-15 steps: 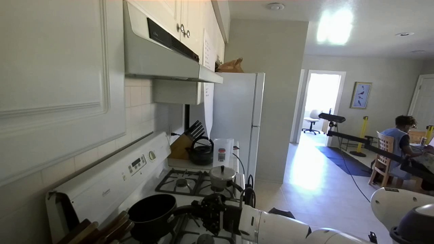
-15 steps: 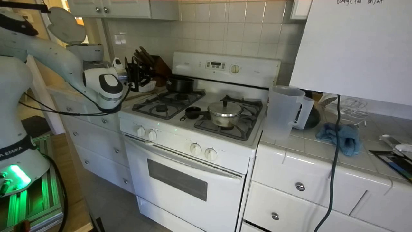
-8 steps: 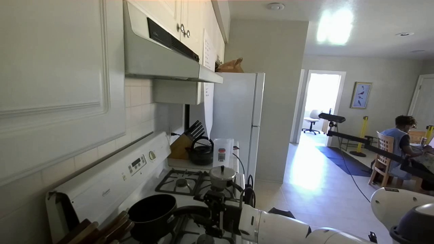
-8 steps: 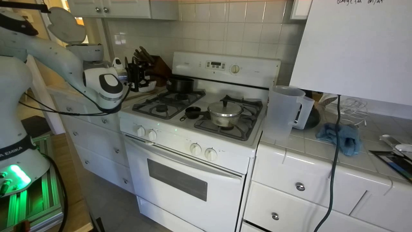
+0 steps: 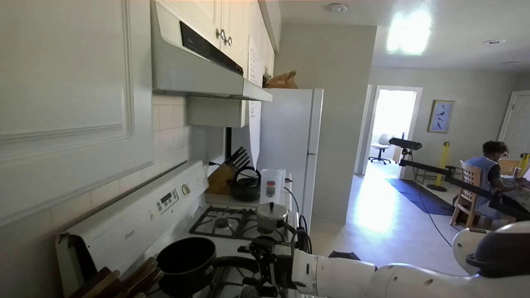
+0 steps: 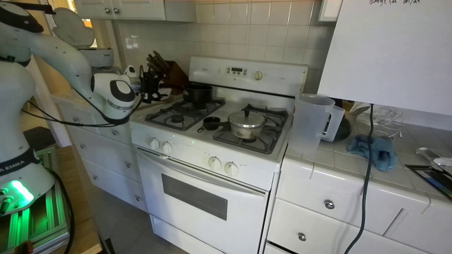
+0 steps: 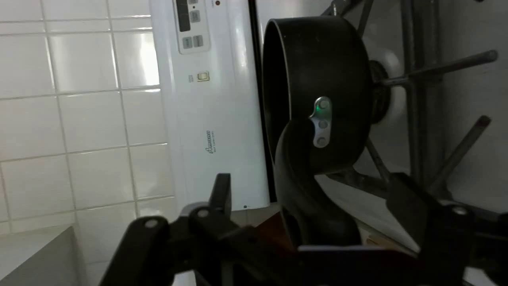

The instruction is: Move the black pot to the left side of the stovetop.

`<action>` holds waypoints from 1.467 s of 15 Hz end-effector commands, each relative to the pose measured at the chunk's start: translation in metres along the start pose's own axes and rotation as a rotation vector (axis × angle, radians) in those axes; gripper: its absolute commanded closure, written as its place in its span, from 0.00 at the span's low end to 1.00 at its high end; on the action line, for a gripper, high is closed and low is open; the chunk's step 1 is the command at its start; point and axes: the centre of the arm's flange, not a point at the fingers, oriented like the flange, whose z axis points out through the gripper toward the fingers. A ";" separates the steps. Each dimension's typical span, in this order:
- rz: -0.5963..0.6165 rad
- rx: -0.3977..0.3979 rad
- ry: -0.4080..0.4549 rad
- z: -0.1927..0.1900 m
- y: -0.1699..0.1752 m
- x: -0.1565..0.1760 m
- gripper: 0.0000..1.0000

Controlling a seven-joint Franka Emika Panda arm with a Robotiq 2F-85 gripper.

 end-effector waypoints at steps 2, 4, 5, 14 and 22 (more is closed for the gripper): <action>0.013 0.130 0.053 -0.014 0.009 -0.008 0.00; 0.023 0.171 0.096 -0.023 0.017 -0.012 0.00; 0.025 0.188 0.114 -0.026 0.022 -0.013 0.00; 0.203 0.288 0.335 -0.055 0.117 -0.051 0.00; 0.376 0.380 0.493 -0.084 0.142 -0.095 0.00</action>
